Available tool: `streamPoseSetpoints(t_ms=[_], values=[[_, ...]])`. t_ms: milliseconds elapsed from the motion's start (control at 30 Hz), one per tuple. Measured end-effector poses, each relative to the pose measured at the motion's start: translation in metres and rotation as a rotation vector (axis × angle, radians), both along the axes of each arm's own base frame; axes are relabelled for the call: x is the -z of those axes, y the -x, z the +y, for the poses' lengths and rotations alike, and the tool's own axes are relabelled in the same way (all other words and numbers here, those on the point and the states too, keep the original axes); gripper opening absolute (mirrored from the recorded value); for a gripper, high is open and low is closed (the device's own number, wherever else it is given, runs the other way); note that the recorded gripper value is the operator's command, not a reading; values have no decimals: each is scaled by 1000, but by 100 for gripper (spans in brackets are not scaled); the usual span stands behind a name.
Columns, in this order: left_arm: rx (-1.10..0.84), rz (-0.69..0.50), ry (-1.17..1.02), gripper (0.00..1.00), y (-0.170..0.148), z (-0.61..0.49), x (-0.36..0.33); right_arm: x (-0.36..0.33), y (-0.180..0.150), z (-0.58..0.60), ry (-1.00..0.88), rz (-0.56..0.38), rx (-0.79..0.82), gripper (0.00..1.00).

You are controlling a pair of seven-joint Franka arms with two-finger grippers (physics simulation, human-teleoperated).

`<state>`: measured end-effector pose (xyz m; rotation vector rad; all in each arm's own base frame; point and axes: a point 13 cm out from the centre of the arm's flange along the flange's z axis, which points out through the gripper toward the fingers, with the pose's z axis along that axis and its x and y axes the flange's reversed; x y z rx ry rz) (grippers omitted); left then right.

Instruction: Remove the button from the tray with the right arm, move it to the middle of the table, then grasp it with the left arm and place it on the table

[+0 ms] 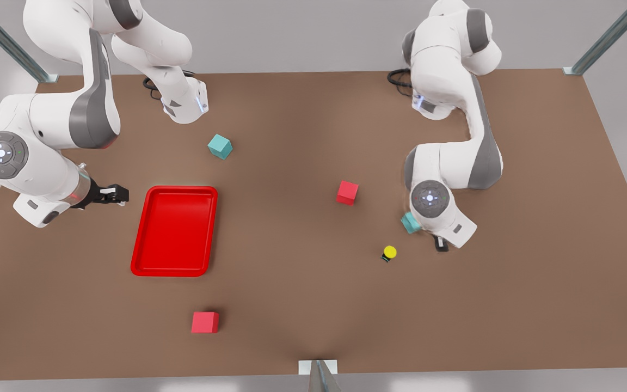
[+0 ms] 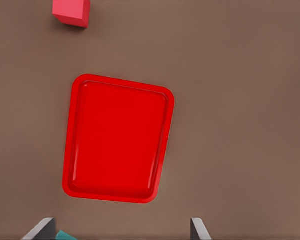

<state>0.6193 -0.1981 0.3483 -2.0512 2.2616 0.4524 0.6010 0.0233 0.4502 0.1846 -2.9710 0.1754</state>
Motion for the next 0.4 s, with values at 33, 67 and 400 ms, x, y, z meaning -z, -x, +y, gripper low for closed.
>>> streamPoseSetpoints(t_ms=[33,67,400], values=[[139,53,154,100,22,-10,-40,0,0,0,0,-1,0,100],[260,59,231,100,43,-9,-82,0,0,0,0,0,0,100],[906,166,325,100,107,48,-125,0,0,1,-1,0,-5,100]])
